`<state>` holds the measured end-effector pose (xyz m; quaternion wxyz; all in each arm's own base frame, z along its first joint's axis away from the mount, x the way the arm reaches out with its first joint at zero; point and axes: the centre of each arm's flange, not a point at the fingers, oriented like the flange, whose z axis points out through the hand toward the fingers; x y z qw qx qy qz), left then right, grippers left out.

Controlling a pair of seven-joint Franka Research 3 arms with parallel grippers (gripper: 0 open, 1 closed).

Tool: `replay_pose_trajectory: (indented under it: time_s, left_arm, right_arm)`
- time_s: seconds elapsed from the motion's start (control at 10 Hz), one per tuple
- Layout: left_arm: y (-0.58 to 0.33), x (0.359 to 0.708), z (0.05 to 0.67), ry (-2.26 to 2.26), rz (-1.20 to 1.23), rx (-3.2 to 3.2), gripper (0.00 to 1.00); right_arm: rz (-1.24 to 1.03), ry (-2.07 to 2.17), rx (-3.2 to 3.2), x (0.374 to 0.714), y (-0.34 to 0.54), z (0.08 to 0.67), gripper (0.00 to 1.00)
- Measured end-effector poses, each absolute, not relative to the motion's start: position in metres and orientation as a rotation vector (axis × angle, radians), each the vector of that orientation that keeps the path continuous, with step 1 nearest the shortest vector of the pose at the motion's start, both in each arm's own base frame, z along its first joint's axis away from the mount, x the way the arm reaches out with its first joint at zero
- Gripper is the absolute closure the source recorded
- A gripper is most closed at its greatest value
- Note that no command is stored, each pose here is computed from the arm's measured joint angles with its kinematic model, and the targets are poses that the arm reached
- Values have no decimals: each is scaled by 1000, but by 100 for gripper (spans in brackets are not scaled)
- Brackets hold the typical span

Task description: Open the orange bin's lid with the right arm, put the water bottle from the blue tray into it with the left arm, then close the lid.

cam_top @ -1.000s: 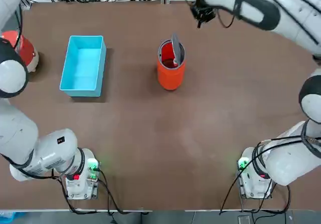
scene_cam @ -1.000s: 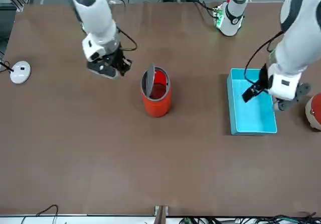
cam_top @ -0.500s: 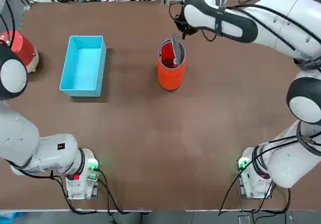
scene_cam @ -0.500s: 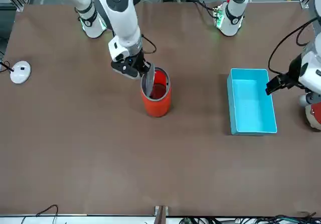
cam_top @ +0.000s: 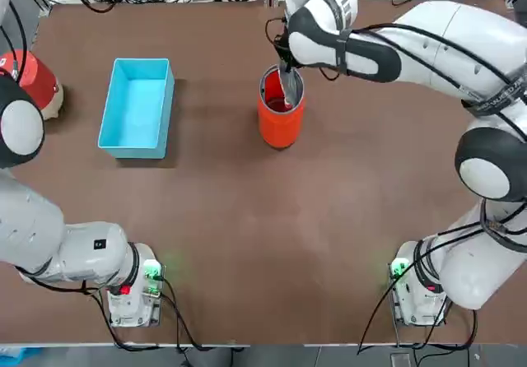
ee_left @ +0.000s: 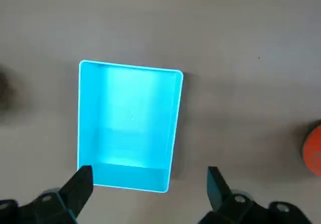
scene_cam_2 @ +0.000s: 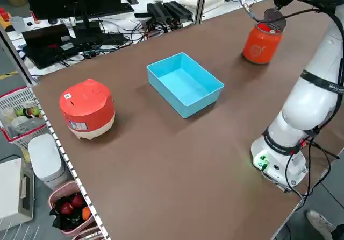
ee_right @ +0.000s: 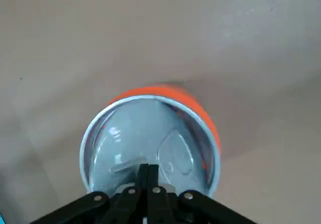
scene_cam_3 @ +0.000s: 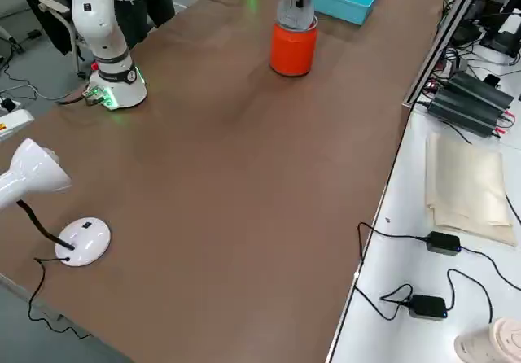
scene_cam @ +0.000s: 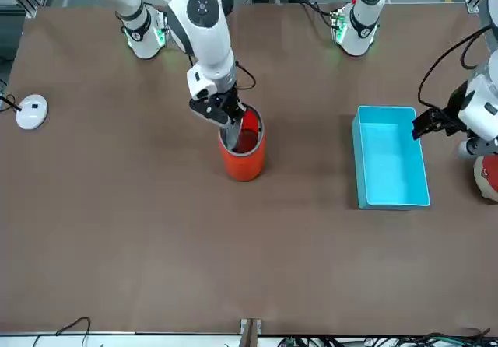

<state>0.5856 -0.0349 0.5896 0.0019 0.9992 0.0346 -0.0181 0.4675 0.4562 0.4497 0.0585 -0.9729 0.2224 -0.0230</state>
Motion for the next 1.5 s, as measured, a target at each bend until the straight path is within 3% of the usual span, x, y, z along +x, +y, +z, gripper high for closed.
replay_pose_trajectory:
  time_s: [0.7, 1.5]
  left_arm:
    - [-11, 591, 594, 126, 8, 3132, 0]
    - [-9, 591, 593, 131, 7, 3132, 0]
  right_arm:
    - [-143, 712, -2977, 460, 487, 393, 99]
    - [-215, 722, -2990, 454, 494, 390, 99]
